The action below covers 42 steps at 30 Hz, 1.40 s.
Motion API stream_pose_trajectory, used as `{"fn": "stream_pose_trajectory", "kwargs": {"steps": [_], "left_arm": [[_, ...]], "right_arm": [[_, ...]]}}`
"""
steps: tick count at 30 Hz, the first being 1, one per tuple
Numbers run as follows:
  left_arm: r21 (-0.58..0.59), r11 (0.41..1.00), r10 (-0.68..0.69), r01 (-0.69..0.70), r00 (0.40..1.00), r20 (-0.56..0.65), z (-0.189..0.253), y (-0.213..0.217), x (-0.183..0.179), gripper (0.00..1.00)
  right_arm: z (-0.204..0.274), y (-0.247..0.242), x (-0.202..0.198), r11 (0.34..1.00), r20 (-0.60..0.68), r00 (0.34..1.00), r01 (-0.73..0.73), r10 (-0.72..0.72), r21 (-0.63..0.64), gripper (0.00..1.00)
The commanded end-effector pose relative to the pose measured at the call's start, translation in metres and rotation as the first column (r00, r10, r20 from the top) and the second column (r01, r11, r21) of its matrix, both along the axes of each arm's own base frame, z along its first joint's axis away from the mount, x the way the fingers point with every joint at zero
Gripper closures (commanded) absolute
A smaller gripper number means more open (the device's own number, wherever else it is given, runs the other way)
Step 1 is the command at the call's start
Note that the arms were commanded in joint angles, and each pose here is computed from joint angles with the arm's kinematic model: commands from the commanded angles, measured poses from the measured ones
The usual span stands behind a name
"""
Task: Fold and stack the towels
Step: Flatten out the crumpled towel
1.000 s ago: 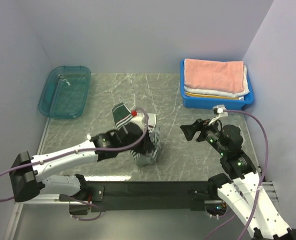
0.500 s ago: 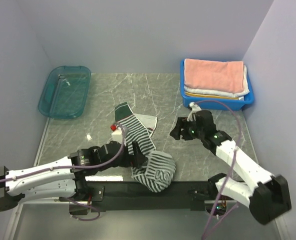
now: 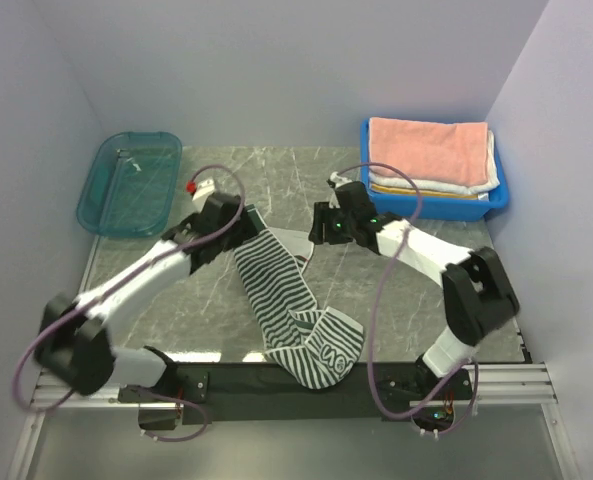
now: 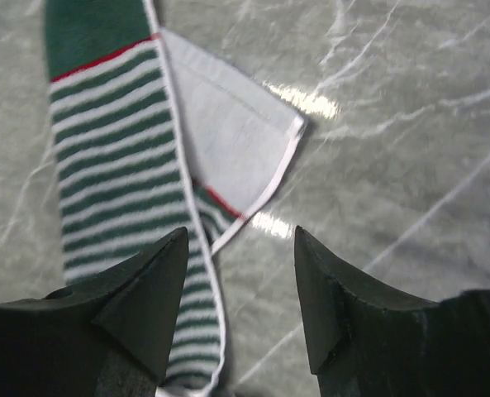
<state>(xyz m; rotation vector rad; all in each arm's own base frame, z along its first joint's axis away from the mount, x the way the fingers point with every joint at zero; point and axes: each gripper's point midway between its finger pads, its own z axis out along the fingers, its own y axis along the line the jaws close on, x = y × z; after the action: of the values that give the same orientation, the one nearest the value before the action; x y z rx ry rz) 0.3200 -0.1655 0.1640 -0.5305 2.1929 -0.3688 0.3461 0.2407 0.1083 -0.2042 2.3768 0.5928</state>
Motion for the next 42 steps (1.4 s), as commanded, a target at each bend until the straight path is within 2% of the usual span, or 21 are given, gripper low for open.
{"fn": "stream_pose_trajectory", "kwargs": {"steps": [1,2,6,7,8,11,17,25,28,34,37,38,39,42], "left_arm": [[0.052,0.999,-0.013,0.013,1.0,0.011,0.005,-0.006,0.051,0.14],[0.083,0.996,0.008,-0.007,1.0,-0.007,-0.001,-0.008,0.07,0.13],[0.183,0.982,0.064,-0.052,0.996,-0.06,-0.02,-0.004,0.109,0.11],[0.179,0.982,0.068,-0.06,0.997,-0.038,-0.009,-0.008,0.122,0.11],[0.213,0.975,0.08,-0.063,0.994,-0.073,-0.025,-0.006,0.128,0.1],[0.24,0.969,0.087,-0.064,0.993,-0.084,-0.032,-0.012,0.149,0.11],[0.303,0.949,0.12,-0.083,0.987,-0.108,-0.045,-0.011,0.167,0.12],[0.309,0.948,0.123,-0.079,0.985,-0.124,-0.054,-0.01,0.163,0.13],[0.322,0.943,0.133,-0.081,0.981,-0.144,-0.064,-0.008,0.162,0.14],[0.368,0.925,0.168,-0.096,0.971,-0.17,-0.078,-0.004,0.167,0.15],[0.381,0.919,0.183,-0.101,0.966,-0.184,-0.084,-0.005,0.17,0.15],[0.385,0.917,0.189,-0.104,0.964,-0.188,-0.085,-0.004,0.17,0.15],[0.396,0.911,0.205,-0.114,0.959,-0.197,-0.087,-0.001,0.168,0.16],[0.407,0.903,0.24,-0.14,0.949,-0.205,-0.091,0.001,0.168,0.18]], "right_arm": [[-0.008,0.01,0.028,0.998,0.037,0.999,0.029,-0.026,-0.063,0.39],[-0.013,0.013,0.03,0.997,0.035,0.999,0.028,-0.025,-0.079,0.39],[-0.026,0.019,0.044,0.989,0.035,0.998,0.053,-0.049,-0.141,0.39],[-0.036,0.017,0.046,0.984,0.024,0.998,0.061,-0.058,-0.165,0.39],[-0.04,0.018,0.047,0.983,0.02,0.998,0.066,-0.064,-0.172,0.39],[-0.053,0.014,0.053,0.977,0.012,0.996,0.09,-0.089,-0.196,0.39],[-0.07,0.026,0.059,0.977,-0.014,0.998,0.064,-0.069,-0.205,0.39],[-0.089,0.031,0.066,0.973,-0.03,0.997,0.069,-0.078,-0.22,0.41],[-0.093,0.031,0.066,0.968,-0.032,0.996,0.071,-0.081,-0.24,0.45],[-0.096,0.037,0.056,0.966,-0.026,0.998,0.047,-0.055,-0.254,0.66],[-0.101,0.035,0.052,0.963,-0.028,0.998,0.044,-0.054,-0.266,0.8],[-0.101,0.033,0.052,0.96,-0.025,0.998,0.05,-0.059,-0.275,0.92],[-0.102,0.032,0.051,0.959,-0.023,0.998,0.05,-0.059,-0.28,0.97],[-0.101,0.031,0.05,0.956,-0.013,0.998,0.058,-0.064,-0.287,1.0]]}}
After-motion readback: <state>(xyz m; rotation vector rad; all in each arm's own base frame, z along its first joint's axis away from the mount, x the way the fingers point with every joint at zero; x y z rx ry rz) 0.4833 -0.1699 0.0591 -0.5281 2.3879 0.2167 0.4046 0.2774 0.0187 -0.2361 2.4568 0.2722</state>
